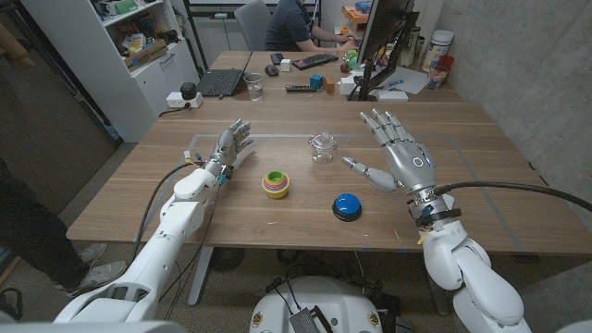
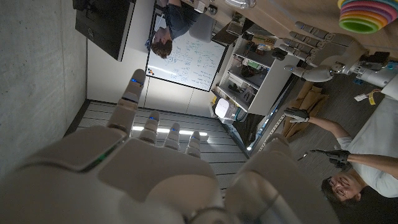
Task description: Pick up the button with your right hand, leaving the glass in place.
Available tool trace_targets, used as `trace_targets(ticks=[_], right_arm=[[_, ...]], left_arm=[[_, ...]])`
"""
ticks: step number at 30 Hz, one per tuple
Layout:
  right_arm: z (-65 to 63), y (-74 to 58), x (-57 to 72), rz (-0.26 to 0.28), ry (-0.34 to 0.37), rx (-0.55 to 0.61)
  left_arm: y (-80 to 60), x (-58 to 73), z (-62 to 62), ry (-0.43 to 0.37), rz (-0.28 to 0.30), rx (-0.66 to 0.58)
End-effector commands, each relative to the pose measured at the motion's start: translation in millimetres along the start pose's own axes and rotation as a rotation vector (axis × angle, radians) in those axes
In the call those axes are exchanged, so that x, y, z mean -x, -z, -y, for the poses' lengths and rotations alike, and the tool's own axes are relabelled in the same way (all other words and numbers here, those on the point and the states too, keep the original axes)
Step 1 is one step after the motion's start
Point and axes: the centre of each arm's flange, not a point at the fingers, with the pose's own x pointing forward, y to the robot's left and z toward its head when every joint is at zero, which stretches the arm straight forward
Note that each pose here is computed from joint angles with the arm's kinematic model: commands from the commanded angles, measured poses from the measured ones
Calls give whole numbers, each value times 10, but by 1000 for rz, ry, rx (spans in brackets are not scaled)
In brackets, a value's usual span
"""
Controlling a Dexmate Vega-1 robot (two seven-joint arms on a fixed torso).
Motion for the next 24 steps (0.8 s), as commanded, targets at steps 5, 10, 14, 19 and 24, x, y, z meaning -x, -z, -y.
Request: trace_targets(ticks=[5,10,14,19,24], right_arm=[[-215,-135,-5,8,-117,20],[-207,-175,-43,7,-189,16],[-279,-185,-15,12,-178,-4],[-363,-159,11,4,-207,20],[-466,-180,86,8,-210,-8]], left_arm=[[9,-42,-13,7,8,2],[14,-45,-32,5,9,6],[28,-50,-40,5,9,12],[28,-56,-20,17,15,25],[26,-71,-28,12,12,2]])
